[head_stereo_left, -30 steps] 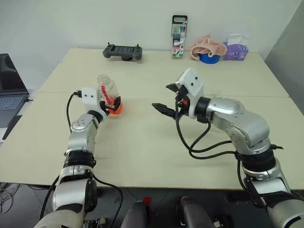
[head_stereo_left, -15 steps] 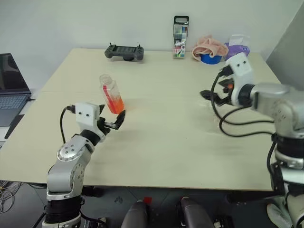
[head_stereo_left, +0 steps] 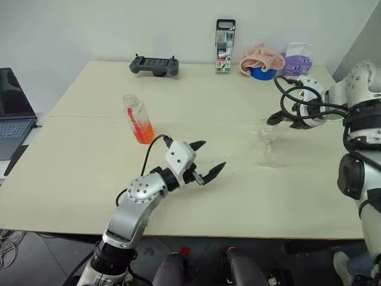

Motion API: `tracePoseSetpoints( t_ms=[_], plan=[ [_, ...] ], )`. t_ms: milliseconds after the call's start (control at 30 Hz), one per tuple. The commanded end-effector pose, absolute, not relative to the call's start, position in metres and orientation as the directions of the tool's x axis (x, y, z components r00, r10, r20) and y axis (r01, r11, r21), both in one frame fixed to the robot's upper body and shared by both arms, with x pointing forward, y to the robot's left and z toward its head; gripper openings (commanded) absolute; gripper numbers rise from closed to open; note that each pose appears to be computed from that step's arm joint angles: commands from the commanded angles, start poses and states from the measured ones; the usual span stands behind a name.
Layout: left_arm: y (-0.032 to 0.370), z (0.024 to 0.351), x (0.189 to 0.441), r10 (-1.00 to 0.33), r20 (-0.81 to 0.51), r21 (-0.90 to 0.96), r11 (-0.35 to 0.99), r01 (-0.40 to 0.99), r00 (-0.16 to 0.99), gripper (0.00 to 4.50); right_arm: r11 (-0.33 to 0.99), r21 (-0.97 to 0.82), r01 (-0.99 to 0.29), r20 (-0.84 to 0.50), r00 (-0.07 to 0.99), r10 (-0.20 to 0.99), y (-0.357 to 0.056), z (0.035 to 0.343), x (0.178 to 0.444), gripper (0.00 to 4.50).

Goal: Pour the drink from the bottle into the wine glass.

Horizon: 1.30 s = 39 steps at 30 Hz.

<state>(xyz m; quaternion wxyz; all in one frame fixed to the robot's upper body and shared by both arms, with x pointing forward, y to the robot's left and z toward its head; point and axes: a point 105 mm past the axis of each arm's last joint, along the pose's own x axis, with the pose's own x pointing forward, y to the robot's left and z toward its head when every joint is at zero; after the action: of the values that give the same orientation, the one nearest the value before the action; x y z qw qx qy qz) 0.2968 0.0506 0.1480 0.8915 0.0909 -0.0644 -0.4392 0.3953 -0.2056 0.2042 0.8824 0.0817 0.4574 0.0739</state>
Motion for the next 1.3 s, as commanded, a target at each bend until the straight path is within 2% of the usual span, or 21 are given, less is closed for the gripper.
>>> tracePoseSetpoints(
  t_ms=[33,267,333,500,567,700,867,1000,1067,1133,1233,1300],
  plan=[
    [0.039,0.159,0.295,-0.813,0.092,0.255,0.577,0.776,0.575,4.46,0.978,0.198,-0.069,-0.828,0.522,0.204,-0.201,0.196,0.396,4.50],
    [0.031,0.157,0.296,-0.795,0.114,0.241,0.605,0.759,0.596,4.46,0.989,0.123,-0.086,-0.857,0.493,0.150,-0.201,0.169,0.405,4.50],
    [0.031,0.158,0.295,-0.786,0.118,0.241,0.616,0.750,0.607,4.50,0.992,0.094,-0.087,-0.852,0.509,0.125,-0.203,0.165,0.409,4.12],
    [0.038,0.158,0.295,-0.761,0.119,0.242,0.645,0.725,0.637,4.50,0.993,0.054,-0.101,-0.833,0.544,0.101,-0.203,0.162,0.417,2.52],
    [0.041,0.157,0.295,-0.758,0.114,0.241,0.649,0.722,0.643,4.50,0.993,0.051,-0.111,-0.828,0.551,0.104,-0.201,0.165,0.418,1.68],
    [0.044,0.155,0.295,-0.751,0.104,0.234,0.656,0.717,0.653,4.50,0.992,0.053,-0.114,-0.816,0.568,0.108,-0.198,0.176,0.420,0.30],
    [0.050,0.155,0.300,-0.743,0.098,0.227,0.665,0.712,0.662,4.50,0.981,0.094,-0.172,-0.735,0.653,0.185,-0.172,0.221,0.428,0.21],
    [0.058,0.160,0.304,-0.724,0.101,0.218,0.685,0.695,0.683,4.50,0.944,0.120,-0.308,-0.499,0.803,0.326,-0.128,0.254,0.445,0.21],
    [0.067,0.165,0.306,-0.699,0.108,0.190,0.712,0.676,0.707,4.50,0.934,0.057,-0.352,-0.336,0.875,0.350,-0.109,0.254,0.451,0.21],
    [0.079,0.168,0.306,-0.677,0.100,0.171,0.734,0.657,0.730,4.50,0.930,0.083,-0.358,-0.213,0.905,0.368,-0.093,0.247,0.451,0.21],
    [0.109,0.164,0.300,-0.621,0.063,0.144,0.780,0.608,0.782,4.50,0.921,0.011,-0.389,-0.036,0.921,0.389,-0.062,0.240,0.445,0.21],
    [0.128,0.161,0.294,-0.596,0.038,0.178,0.794,0.582,0.802,4.50,0.915,0.032,-0.403,0.026,0.915,0.402,-0.043,0.236,0.441,0.21]
  ],
)
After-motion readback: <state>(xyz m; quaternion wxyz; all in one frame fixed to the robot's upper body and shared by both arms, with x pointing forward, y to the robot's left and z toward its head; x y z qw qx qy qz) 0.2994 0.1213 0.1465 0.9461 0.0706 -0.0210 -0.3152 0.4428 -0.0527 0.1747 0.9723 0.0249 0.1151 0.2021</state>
